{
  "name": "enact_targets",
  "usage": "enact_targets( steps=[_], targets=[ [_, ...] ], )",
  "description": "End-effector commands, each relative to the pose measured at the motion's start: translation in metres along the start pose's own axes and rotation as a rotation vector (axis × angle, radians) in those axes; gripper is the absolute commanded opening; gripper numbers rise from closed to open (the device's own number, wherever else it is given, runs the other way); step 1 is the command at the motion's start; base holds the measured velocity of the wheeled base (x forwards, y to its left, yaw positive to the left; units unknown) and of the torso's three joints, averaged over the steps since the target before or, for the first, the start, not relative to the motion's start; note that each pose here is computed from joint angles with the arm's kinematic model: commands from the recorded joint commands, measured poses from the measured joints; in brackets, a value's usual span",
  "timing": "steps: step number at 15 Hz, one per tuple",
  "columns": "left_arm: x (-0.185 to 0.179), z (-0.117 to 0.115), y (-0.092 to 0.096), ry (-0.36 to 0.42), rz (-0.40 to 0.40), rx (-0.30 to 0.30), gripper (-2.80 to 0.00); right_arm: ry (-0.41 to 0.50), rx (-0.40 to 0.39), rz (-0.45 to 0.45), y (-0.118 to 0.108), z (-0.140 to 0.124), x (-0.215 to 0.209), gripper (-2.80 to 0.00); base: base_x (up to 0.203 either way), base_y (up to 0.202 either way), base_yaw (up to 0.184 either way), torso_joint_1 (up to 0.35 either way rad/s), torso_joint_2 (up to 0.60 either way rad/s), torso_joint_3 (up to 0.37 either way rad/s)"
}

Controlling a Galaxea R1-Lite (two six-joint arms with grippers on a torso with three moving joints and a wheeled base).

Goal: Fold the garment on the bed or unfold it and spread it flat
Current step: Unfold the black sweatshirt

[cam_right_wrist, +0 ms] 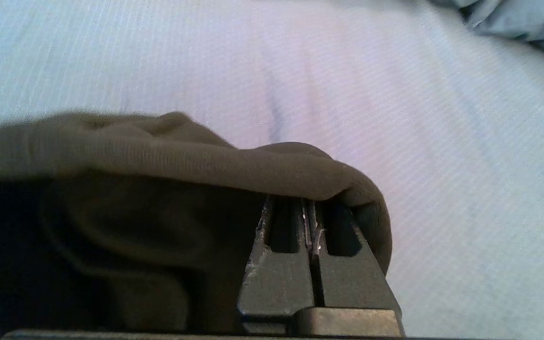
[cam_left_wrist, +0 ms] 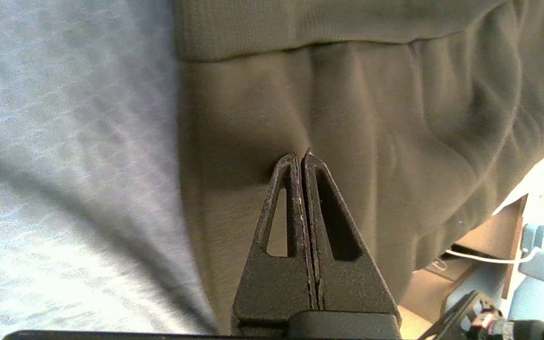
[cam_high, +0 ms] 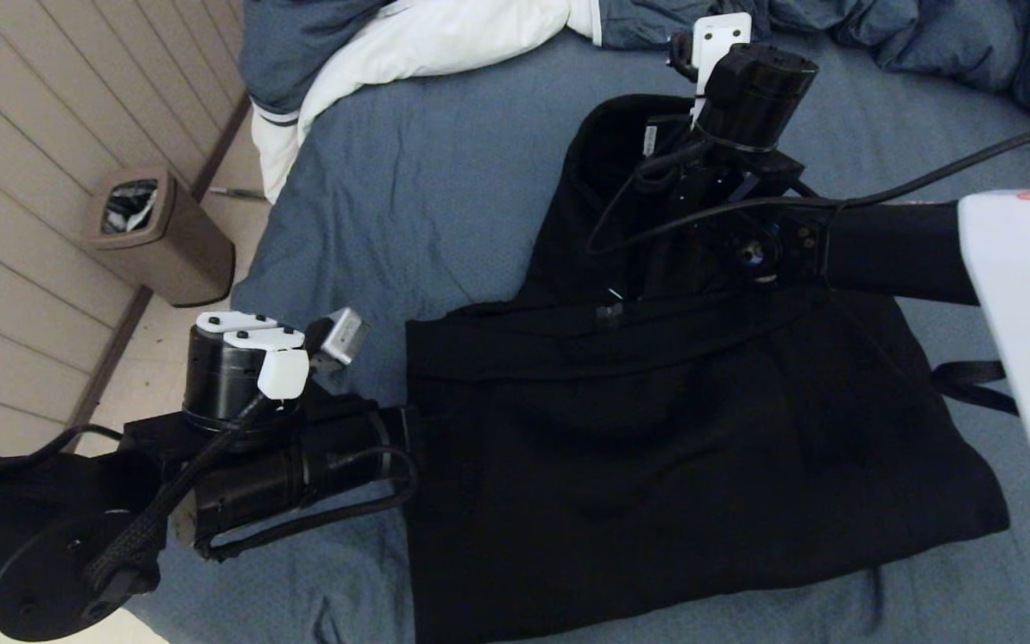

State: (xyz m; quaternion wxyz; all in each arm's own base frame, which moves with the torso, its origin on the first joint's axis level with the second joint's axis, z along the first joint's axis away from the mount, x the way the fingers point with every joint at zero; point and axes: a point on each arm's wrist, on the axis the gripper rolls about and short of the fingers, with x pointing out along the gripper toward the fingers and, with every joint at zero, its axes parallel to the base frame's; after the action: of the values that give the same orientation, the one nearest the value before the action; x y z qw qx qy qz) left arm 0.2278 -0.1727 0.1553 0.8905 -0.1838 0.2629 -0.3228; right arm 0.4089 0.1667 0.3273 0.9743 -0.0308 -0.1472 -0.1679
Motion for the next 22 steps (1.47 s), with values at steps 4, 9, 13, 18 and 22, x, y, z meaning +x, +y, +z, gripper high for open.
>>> enact_targets(
  steps=[4,9,13,18,22],
  targets=[
    [0.002,-0.001,0.001,0.004,0.001,-0.004,-2.80,-0.026,0.000,-0.006,-0.012,0.026,-0.009,-2.80,0.000,0.000,0.000,0.000,0.00,0.000],
    [0.001,0.000,0.000,0.000,-0.001,-0.003,-2.80,-0.010,-0.013,0.026,-0.006,0.026,-0.019,0.00,0.000,0.000,0.000,0.000,0.00,0.000],
    [0.000,-0.001,-0.001,-0.001,-0.003,-0.003,-2.80,0.000,-0.012,0.103,-0.013,0.053,-0.054,0.00,0.000,0.000,0.000,0.000,0.00,0.000],
    [-0.004,0.003,-0.003,-0.021,-0.007,0.003,-2.80,0.018,-0.015,0.167,-0.049,0.097,-0.099,0.00,0.000,0.000,0.000,0.000,0.00,0.000],
    [-0.006,0.003,-0.005,-0.023,-0.015,0.006,-2.80,0.086,-0.089,0.184,-0.067,0.092,-0.112,0.00,0.000,0.000,0.000,0.000,0.00,0.000]
  ],
)
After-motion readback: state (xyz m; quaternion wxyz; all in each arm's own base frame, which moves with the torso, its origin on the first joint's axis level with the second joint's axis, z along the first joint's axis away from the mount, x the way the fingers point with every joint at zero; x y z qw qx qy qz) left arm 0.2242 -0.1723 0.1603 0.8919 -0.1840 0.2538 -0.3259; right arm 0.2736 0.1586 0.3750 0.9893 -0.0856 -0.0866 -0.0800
